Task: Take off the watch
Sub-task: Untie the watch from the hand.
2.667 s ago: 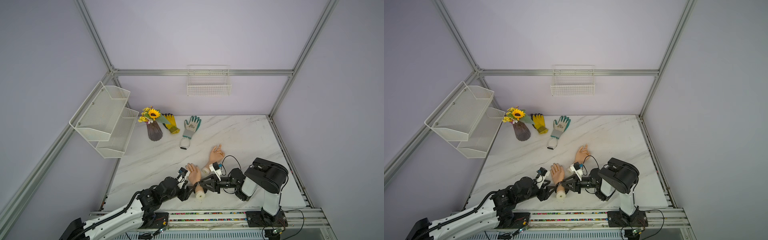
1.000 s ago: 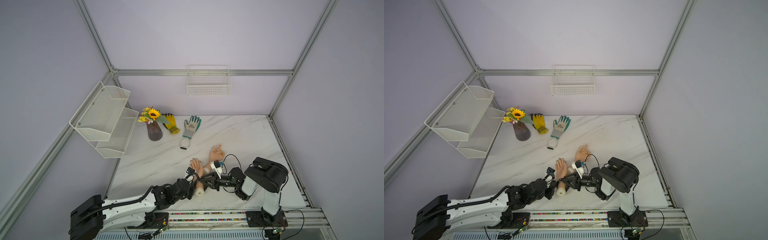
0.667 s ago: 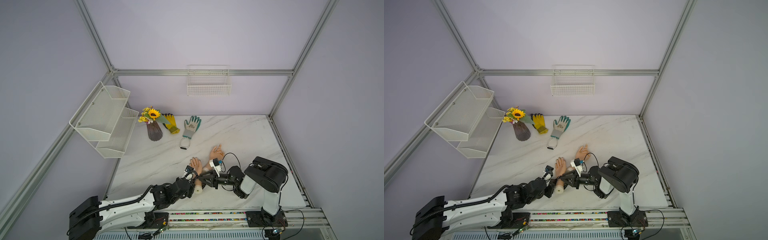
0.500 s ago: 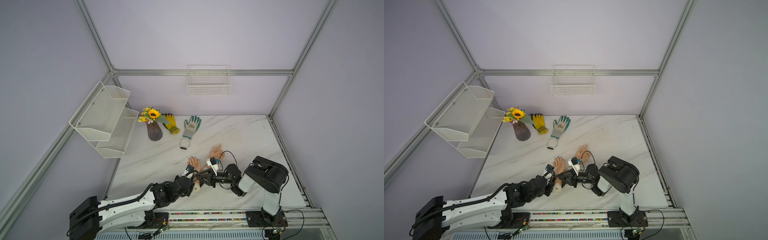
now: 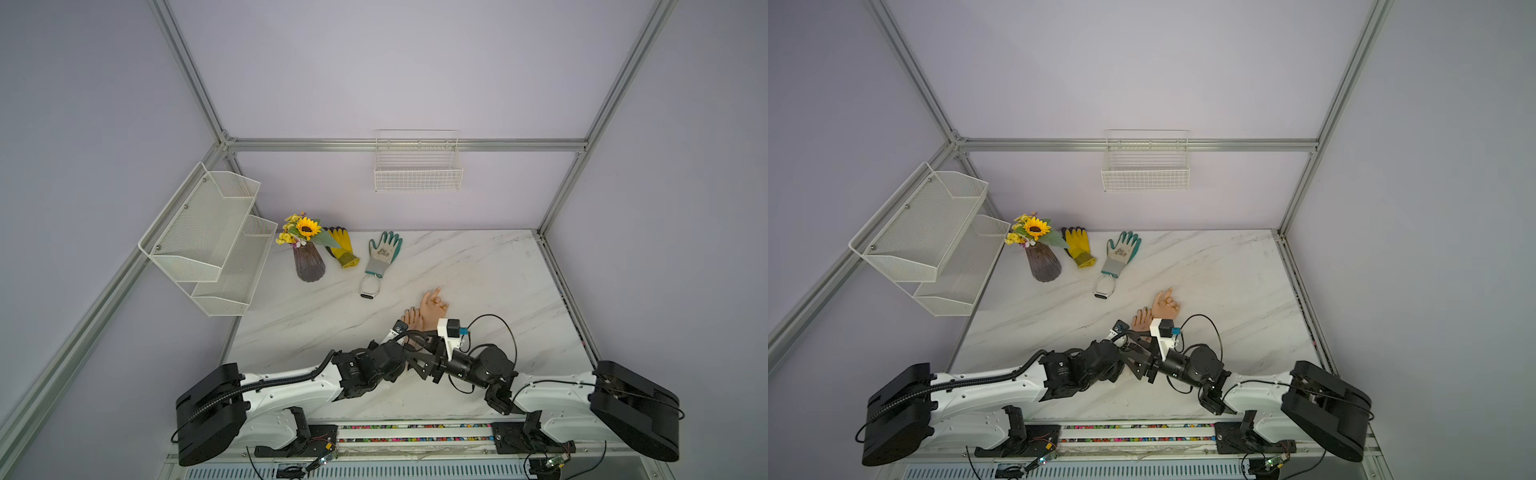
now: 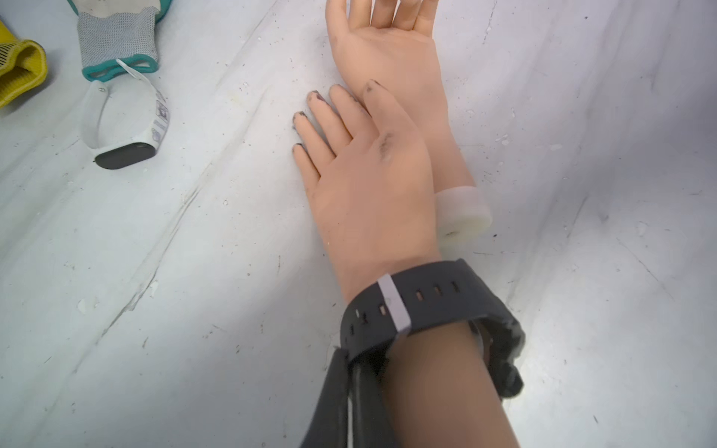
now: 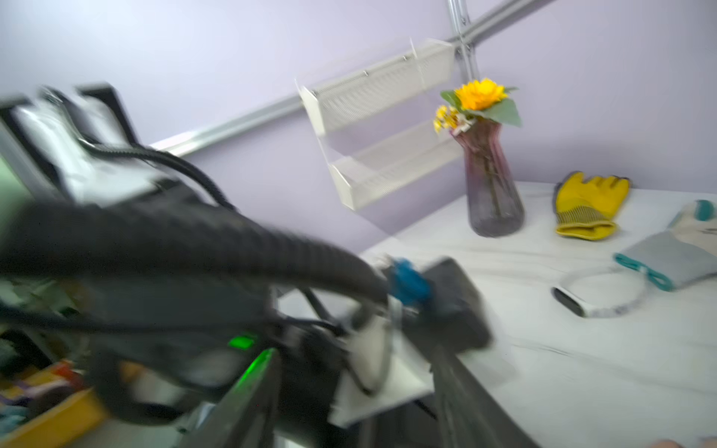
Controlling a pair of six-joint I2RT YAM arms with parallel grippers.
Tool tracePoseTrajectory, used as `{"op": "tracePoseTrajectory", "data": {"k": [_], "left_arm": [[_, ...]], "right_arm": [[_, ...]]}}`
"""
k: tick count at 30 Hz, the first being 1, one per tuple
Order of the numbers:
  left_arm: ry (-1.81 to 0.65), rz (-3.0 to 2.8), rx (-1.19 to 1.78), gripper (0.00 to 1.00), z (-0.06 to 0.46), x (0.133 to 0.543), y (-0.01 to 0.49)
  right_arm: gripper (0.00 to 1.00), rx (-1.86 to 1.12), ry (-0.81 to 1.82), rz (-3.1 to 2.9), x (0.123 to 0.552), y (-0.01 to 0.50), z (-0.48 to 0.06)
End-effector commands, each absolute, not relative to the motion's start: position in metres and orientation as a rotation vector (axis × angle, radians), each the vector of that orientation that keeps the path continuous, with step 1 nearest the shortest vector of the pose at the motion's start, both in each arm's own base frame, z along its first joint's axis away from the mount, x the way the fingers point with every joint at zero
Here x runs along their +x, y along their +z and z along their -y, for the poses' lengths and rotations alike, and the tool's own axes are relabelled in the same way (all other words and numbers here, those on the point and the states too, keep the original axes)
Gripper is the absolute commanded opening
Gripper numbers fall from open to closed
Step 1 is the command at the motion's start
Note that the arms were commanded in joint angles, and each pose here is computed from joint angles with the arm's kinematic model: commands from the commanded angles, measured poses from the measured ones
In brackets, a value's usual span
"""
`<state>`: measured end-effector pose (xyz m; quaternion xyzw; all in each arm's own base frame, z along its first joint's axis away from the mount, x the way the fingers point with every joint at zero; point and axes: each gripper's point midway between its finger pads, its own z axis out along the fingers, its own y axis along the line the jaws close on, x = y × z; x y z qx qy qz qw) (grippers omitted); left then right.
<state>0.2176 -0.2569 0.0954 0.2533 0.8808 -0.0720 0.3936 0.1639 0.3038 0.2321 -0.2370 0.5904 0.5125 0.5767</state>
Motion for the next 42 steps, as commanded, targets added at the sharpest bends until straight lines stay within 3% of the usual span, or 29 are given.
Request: {"op": "tracePoseTrajectory", "data": {"k": [1,7,14,20,23,31,34,42], "left_arm": [[-0.240,-2.254,0.541,0.00,0.270,0.226,0.106],[-0.340,-2.360,0.432,0.00,0.272,0.228,0.111],[-0.243,-2.524,0.252,0.00,0.243,0.234,0.109],[-0.250,-2.560,0.184,0.00,0.243,0.235,0.108],[-0.245,-2.577,0.173,0.00,0.243,0.234,0.105],[-0.262,-2.589,0.155,0.00,0.245,0.233,0.105],[-0.247,-2.599,0.169,0.00,0.244,0.232,0.103],[-0.173,-2.645,0.243,0.00,0.246,0.233,0.097]], "right_arm": [[0.78,-0.408,1.057,-1.361,0.161,0.233,-0.279],[0.78,-0.390,0.817,-1.469,0.160,0.194,-0.286],[0.81,-0.407,0.550,-1.622,0.163,0.127,-0.313],[0.97,-0.373,0.385,-1.685,0.171,0.094,-0.318],[0.98,-0.321,0.270,-1.679,0.180,0.085,-0.313],[0.97,-0.318,0.278,-1.712,0.197,0.073,-0.317],[0.90,-0.356,0.330,-1.719,0.202,0.075,-0.327],[0.49,-0.481,0.525,-1.703,0.192,0.078,-0.352]]}}
